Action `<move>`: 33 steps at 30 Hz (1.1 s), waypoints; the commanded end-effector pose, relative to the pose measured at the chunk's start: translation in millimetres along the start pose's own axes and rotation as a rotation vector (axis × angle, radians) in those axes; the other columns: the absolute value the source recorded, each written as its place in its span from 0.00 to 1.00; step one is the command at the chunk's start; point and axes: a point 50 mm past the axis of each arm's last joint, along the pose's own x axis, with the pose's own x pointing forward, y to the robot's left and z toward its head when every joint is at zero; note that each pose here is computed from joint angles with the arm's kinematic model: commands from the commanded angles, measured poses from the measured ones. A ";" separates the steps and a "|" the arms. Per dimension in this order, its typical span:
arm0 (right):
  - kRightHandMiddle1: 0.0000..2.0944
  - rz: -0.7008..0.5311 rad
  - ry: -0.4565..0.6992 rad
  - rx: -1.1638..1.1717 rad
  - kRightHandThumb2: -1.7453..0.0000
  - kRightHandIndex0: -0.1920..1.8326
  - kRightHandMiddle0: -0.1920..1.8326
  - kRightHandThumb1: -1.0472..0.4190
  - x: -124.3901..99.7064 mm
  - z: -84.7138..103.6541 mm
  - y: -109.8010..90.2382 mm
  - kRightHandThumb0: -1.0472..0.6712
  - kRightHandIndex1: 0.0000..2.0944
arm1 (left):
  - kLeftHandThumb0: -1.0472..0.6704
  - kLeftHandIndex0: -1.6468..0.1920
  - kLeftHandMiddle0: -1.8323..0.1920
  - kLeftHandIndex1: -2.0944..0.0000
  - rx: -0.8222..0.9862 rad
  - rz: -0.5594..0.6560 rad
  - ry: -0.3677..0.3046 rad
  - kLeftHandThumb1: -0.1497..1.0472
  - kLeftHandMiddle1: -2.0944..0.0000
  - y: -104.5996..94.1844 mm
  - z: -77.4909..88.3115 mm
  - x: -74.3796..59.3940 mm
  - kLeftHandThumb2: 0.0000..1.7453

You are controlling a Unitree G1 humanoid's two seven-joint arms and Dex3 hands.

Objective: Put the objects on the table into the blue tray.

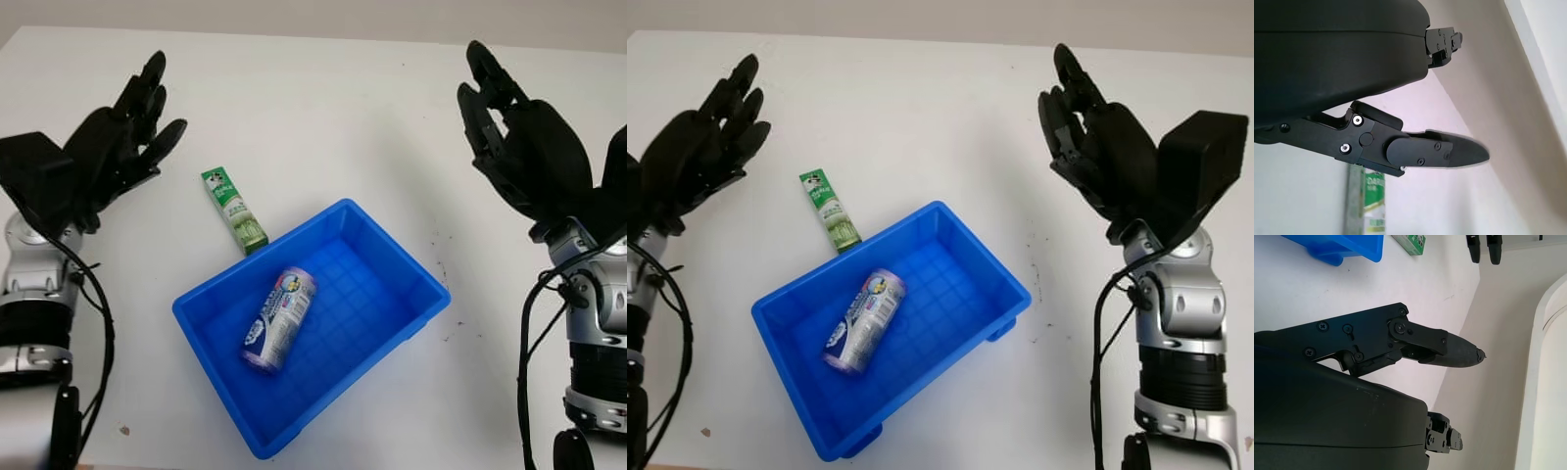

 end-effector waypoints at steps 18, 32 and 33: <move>0.01 -0.025 0.018 0.037 0.64 0.01 0.00 0.00 -4.0 -4.9 5.1 0.29 0.02 | 0.38 0.92 0.95 0.97 1.110 -0.502 -0.247 0.83 0.97 -33.3 43.6 33.3 0.02; 0.00 -0.018 0.011 0.077 0.63 0.00 0.00 0.00 -6.3 -7.2 6.7 0.30 0.00 | 0.41 0.84 0.85 0.95 1.203 -0.570 -0.389 0.89 0.95 -64.8 33.6 37.1 0.04; 0.00 -0.022 0.012 0.075 0.63 0.00 0.00 0.00 -6.5 -7.1 6.8 0.30 0.00 | 0.41 0.79 0.80 0.90 1.172 -0.548 -0.417 0.92 0.86 -67.4 33.8 36.7 0.04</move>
